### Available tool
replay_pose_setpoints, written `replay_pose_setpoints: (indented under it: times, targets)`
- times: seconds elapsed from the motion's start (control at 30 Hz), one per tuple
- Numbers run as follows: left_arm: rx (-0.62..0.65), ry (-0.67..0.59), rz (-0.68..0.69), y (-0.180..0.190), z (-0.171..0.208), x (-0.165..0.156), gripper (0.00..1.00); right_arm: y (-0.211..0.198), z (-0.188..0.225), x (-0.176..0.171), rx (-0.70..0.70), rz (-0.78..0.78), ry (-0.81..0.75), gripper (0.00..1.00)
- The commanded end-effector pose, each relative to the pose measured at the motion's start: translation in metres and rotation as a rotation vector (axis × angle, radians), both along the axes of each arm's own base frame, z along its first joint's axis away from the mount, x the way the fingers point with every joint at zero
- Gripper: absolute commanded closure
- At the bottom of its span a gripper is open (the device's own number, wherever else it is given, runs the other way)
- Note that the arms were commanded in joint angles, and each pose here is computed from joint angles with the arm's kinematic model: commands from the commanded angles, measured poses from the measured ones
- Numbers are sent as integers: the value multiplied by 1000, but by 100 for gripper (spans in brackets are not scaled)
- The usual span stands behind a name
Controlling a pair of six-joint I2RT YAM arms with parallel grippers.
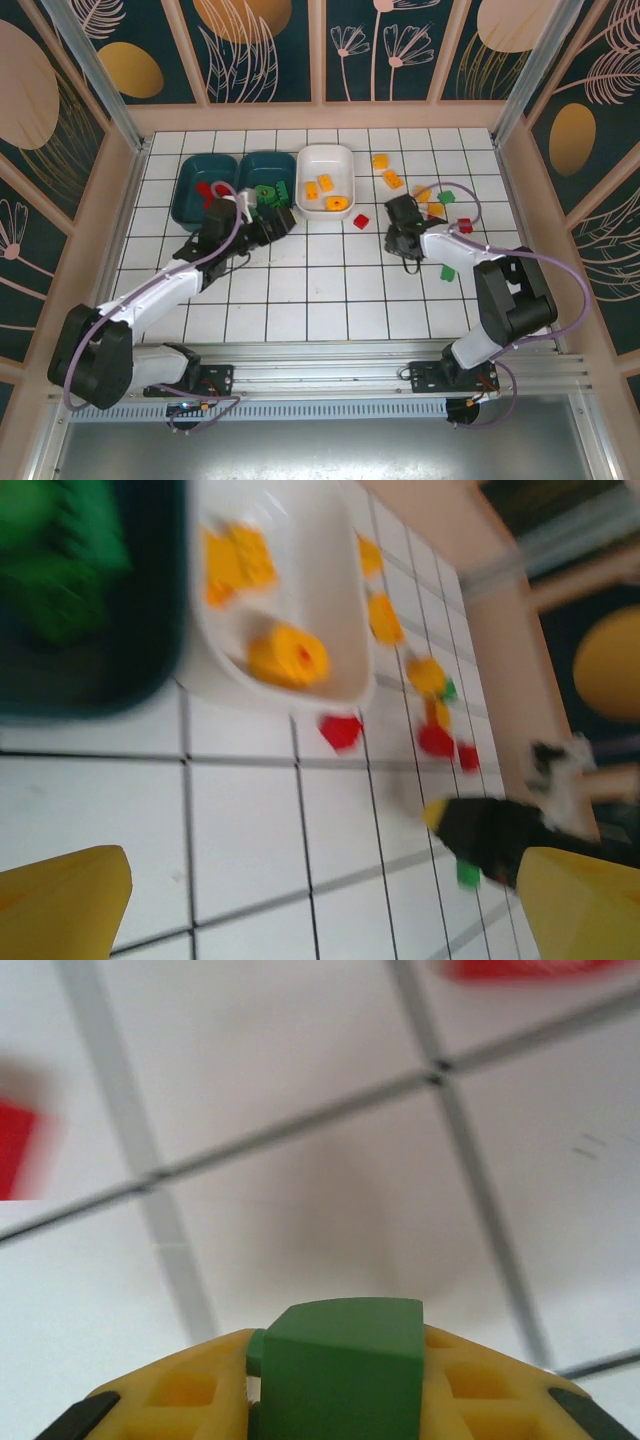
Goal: Sort the legos into containers by color
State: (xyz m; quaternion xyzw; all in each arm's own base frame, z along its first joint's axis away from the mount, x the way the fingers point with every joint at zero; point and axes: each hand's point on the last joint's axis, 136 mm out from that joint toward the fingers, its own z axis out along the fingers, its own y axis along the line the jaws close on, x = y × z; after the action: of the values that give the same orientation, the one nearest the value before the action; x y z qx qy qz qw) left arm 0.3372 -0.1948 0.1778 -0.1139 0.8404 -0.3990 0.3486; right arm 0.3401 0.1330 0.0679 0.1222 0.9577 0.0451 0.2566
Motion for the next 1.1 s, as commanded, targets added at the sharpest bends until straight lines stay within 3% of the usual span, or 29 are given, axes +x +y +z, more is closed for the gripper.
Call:
replay_pose_setpoints:
  times: [0.0,0.13,0.23,0.47,0.53,0.7,0.87,0.97,1.07]
  targets:
    - [30,55,333,81,1,18,2,70,64,28,63,145,-183,74]
    - [38,91,542,136,-9,14,1,175,91,52,156,358,-277,74]
    - [33,101,586,149,-11,7,2,232,92,69,132,457,-306,73]
    - [16,119,557,146,-19,-11,1,302,72,101,189,574,-266,69]
    - [6,112,541,143,-20,-14,1,315,73,103,188,614,-261,62]
    - [-118,21,399,115,-1,-8,2,323,92,103,155,646,-302,40]
    - [-174,-8,313,98,8,-1,2,306,117,102,105,607,-344,35]
    - [-192,-23,254,89,10,0,1,267,130,95,38,519,-369,36]
    - [-228,-48,178,71,13,-2,1,198,122,82,-13,362,-340,36]
